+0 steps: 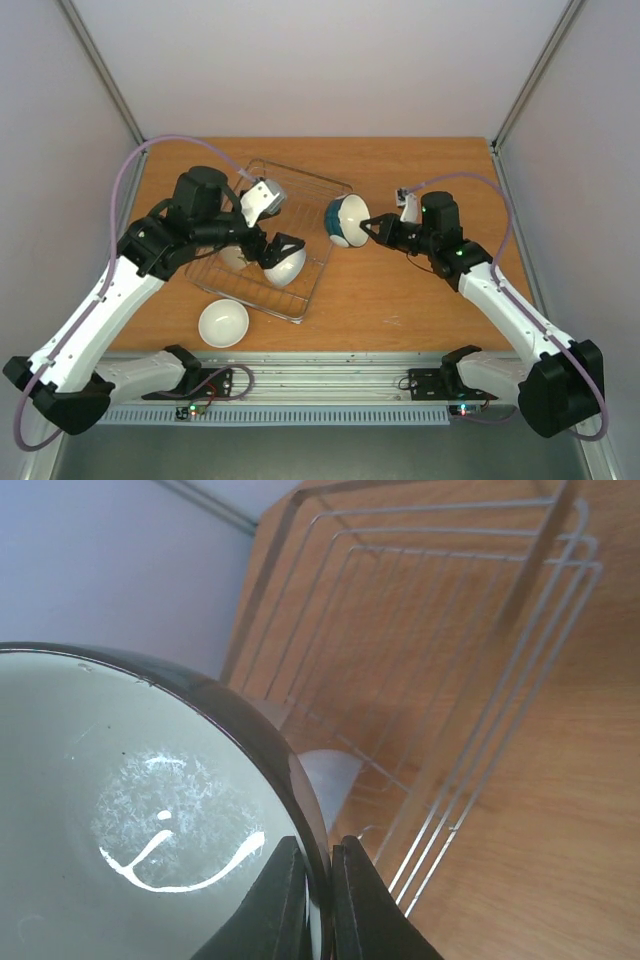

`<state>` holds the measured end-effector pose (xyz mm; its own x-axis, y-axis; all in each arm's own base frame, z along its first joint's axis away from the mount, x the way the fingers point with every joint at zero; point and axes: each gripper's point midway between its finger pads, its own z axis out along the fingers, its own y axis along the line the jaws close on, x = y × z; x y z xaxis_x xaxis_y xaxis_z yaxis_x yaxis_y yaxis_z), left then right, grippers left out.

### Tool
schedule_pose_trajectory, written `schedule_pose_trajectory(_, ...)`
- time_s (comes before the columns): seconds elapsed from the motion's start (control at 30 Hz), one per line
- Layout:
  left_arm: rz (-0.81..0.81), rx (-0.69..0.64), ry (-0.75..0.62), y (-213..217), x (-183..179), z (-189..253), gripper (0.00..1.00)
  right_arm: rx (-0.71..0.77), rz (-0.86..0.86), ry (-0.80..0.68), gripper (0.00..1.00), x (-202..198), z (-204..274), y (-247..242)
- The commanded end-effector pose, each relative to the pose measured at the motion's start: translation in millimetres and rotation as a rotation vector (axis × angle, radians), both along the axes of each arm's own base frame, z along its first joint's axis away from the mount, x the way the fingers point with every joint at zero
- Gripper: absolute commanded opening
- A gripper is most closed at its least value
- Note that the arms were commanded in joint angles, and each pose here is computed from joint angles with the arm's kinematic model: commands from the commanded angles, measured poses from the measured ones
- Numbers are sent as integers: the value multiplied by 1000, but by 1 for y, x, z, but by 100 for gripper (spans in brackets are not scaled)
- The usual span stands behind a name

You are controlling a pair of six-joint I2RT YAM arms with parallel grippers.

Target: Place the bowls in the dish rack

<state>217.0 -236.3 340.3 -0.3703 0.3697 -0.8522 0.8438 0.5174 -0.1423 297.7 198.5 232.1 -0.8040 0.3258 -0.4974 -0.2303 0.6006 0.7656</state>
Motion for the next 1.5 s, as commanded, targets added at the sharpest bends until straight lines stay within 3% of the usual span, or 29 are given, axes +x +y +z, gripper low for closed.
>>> schedule_pose_trajectory(0.0,-34,-94,81,-12,1,12,99,139,157,-144,1,-8,54,34)
schedule_pose_trajectory(0.13,7,-222,174,-15,20,16,99,131,217,-173,1,-22,60,53)
schedule_pose_trajectory(0.33,79,-242,325,-18,43,-6,99,101,240,-200,1,-32,62,64)
schedule_pose_trajectory(0.83,15,-320,517,-28,21,-22,99,48,241,-256,1,-34,64,78)
schedule_pose_trajectory(1.27,27,-314,546,-23,13,-37,99,10,227,-307,1,-31,65,86)
schedule_pose_trajectory(1.47,-50,-383,603,-31,4,-29,99,-11,222,-319,1,-30,62,89)
